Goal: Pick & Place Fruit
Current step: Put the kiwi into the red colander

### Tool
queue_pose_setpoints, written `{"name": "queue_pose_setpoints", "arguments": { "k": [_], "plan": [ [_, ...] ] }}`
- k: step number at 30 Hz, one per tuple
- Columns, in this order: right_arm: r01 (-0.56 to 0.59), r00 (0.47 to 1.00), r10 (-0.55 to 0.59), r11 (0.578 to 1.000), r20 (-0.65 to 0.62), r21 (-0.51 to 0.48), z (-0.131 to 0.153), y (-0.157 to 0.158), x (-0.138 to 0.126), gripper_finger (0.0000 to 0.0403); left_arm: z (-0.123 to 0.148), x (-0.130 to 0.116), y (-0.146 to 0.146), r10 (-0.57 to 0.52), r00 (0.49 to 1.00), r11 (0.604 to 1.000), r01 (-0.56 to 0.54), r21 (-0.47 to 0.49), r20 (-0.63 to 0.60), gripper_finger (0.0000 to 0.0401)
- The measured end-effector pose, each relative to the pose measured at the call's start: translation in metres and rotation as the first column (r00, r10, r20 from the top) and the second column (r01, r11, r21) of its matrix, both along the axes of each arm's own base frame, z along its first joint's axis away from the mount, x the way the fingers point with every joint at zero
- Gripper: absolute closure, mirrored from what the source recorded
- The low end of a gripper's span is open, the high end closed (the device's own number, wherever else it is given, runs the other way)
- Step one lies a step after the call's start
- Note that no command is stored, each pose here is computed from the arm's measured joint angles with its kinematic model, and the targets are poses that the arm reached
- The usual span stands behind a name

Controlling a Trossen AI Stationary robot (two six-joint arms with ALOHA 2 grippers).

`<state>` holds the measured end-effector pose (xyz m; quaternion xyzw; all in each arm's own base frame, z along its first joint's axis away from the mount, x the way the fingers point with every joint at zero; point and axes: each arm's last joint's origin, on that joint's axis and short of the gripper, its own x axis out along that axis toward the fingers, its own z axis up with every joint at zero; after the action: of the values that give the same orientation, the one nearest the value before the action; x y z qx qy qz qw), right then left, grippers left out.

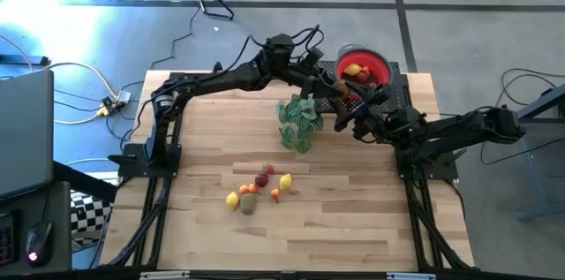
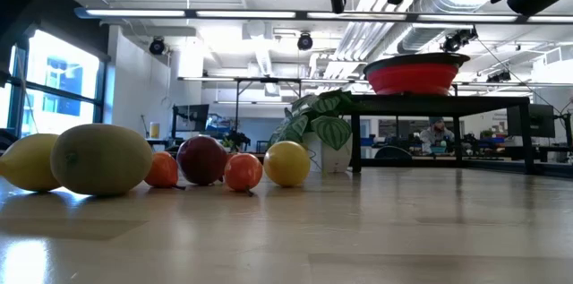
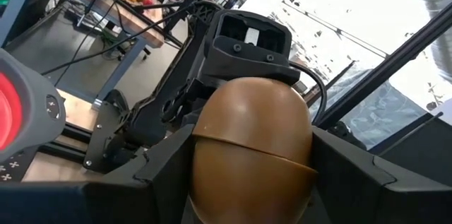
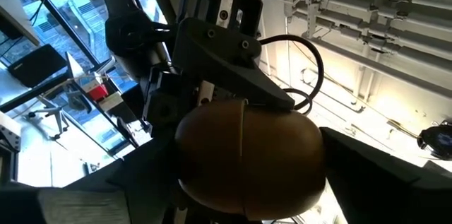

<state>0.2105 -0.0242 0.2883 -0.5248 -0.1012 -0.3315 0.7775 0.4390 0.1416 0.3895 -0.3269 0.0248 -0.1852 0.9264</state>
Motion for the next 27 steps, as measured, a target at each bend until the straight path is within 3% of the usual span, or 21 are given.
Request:
{"name": "queue_pose_setpoints", "arguments": {
  "k": [6, 12, 21, 27],
  "plan": [
    [-0.002, 1.0, 0.002, 1.0, 0.001, 0.003, 0.0, 0.0, 0.0, 0.0068, -0.0001, 0.0001, 0.0, 0.002, 1.0, 1.0, -0.002, 0.019, 0.008, 0.0162],
    [0.0, 1.0, 0.0, 1.0, 0.0, 0.001, 0.0, 0.0, 0.0, 0.0097, -0.0001, 0.0001, -0.0001, 0.002, 1.0, 1.0, -0.002, 0.029, 0.012, 0.0149],
    [-0.001, 1.0, 0.001, 1.0, 0.003, 0.003, 0.0001, 0.0, -0.0001, 0.0077, 0.0011, 0.0001, 0.0, 0.005, 0.999, 0.995, -0.01, 0.096, 0.05, 0.0109],
    [0.019, 1.0, -0.019, 1.0, 0.003, 0.015, 0.0, -0.0006, -0.0003, 0.0098, 0.0025, -0.0002, 0.0004, 0.008, 0.998, 0.995, -0.015, 0.101, 0.065, 0.0107]
  ]
}}
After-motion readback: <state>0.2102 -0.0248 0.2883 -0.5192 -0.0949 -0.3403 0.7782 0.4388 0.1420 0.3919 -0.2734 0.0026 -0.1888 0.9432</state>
